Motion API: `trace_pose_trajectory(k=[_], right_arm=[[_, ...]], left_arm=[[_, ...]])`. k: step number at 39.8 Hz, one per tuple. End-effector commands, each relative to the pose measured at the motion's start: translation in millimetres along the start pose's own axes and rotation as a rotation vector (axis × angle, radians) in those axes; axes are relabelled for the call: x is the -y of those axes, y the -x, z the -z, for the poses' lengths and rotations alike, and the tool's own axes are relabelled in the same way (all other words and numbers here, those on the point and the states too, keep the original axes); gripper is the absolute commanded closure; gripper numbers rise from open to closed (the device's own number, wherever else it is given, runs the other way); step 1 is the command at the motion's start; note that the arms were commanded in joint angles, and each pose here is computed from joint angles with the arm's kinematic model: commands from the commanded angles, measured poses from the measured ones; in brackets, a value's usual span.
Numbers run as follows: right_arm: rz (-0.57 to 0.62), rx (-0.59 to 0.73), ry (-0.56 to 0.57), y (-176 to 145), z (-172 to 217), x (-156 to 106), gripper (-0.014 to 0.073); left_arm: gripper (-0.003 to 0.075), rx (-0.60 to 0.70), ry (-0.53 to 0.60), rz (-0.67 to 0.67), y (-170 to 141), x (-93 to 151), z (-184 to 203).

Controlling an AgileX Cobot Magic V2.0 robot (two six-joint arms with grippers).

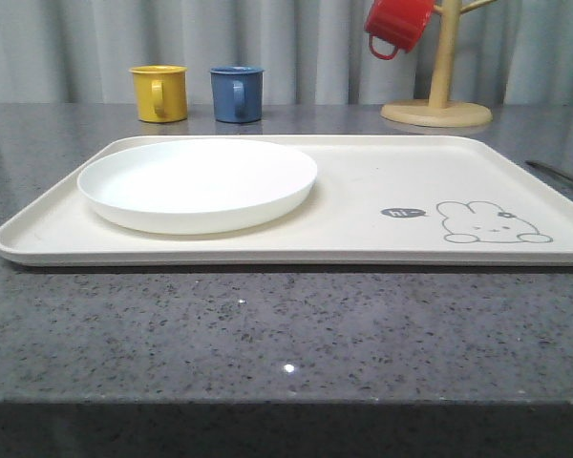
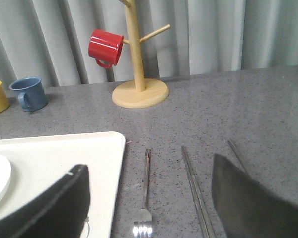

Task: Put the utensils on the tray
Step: 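Move the right gripper toward the fork beside the tray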

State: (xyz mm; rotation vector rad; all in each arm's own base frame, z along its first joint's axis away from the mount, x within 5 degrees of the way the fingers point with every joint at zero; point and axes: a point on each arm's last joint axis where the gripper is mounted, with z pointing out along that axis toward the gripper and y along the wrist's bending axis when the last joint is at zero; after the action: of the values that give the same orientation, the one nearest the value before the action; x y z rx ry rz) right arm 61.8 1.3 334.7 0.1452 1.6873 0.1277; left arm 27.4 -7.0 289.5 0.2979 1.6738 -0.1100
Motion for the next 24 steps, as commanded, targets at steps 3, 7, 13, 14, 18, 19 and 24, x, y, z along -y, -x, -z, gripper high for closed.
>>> trace_pose_trajectory(k=[3, 7, 13, 14, 18, 19, 24], right_arm=[[0.031, 0.061, -0.005, 18, -3, -2, 0.0055], [0.093, -0.065, -0.017, 21, -21, -2, 0.0056], [0.136, -0.316, -0.025, 24, -65, -1, 0.0056], [0.136, -0.344, -0.026, 26, -71, -1, 0.0056], [0.13, -0.476, -0.032, 28, -103, -1, 0.0057], [0.128, -0.51, -0.034, 27, -112, 0, 0.0057], [0.122, -0.607, -0.04, 27, -148, 2, 0.0064]], left_arm=[[0.0738, 0.101, 0.008, 0.02, 15, -1, 2], [0.0738, 0.101, 0.008, 0.02, 15, -1, 2], [0.0738, 0.101, 0.008, 0.02, 15, -1, 2], [0.0738, 0.101, 0.008, 0.02, 15, -1, 2], [0.0738, 0.101, 0.008, 0.02, 15, -1, 2], [0.0738, 0.101, 0.008, 0.02, 15, -1, 2], [0.0738, 0.101, 0.008, 0.02, 15, -1, 2]])
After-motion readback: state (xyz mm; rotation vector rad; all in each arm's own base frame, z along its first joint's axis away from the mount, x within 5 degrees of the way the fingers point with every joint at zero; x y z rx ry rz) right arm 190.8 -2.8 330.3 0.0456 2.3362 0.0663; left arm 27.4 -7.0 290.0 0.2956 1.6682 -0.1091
